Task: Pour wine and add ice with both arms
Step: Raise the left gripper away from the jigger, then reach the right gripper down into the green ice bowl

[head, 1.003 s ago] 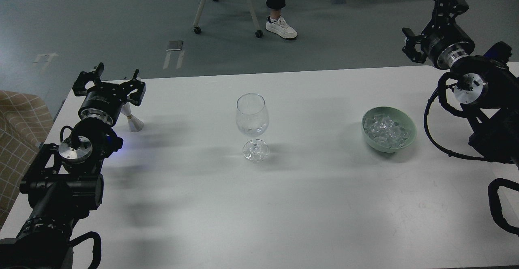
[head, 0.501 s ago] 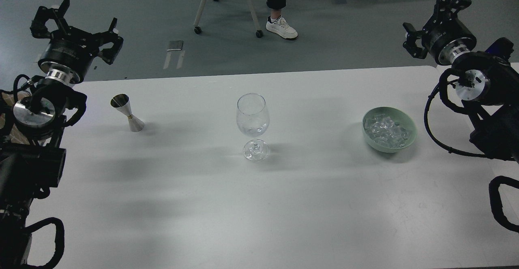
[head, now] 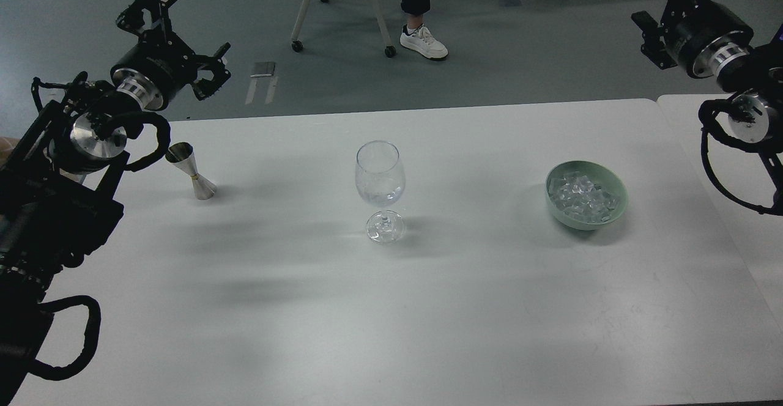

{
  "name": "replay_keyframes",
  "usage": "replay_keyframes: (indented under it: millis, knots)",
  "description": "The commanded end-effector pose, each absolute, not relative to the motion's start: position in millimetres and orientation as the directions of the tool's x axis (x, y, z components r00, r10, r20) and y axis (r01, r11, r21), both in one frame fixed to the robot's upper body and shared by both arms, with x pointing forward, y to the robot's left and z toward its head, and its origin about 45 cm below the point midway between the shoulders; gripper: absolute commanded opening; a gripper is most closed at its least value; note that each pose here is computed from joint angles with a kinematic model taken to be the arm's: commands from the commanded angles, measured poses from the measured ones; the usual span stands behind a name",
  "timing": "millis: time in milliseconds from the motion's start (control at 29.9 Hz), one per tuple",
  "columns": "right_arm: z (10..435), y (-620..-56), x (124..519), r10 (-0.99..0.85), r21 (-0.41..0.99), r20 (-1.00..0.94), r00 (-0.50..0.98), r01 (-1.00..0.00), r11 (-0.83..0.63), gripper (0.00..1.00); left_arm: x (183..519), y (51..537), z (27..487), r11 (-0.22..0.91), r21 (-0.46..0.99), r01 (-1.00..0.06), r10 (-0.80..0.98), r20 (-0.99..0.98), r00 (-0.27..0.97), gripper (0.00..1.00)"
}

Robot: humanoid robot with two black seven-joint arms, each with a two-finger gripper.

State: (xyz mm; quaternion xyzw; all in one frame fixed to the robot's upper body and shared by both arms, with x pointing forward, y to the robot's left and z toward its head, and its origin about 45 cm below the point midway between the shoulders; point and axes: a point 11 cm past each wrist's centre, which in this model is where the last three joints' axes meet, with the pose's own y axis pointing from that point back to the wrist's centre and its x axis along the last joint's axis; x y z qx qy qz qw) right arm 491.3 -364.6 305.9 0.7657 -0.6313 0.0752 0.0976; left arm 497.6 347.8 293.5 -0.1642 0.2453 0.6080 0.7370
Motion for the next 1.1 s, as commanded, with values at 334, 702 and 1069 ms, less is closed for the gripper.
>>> replay_keyframes:
  millis: [334, 702, 1069]
  knots:
    - [359, -359, 457, -0.446, 0.096, 0.86, 0.25, -0.936, -0.339, 1.0, 497, 343, 306, 0.102, -0.177, -0.979, 0.779, -0.597, 0.189, 0.97]
    - [303, -397, 411, -0.119, 0.397, 0.882, 0.455, -0.856, -0.33, 1.0, 498, 344, 306, 0.104, -0.163, -0.981, 0.784, -0.594, 0.182, 0.97]
    - [233, -398, 380, 0.133, 0.596, 0.799, 0.586, -0.746, -0.296, 0.83, 501, 340, 316, 0.109, -0.187, -0.976, 0.776, -0.598, 0.201, 0.97]
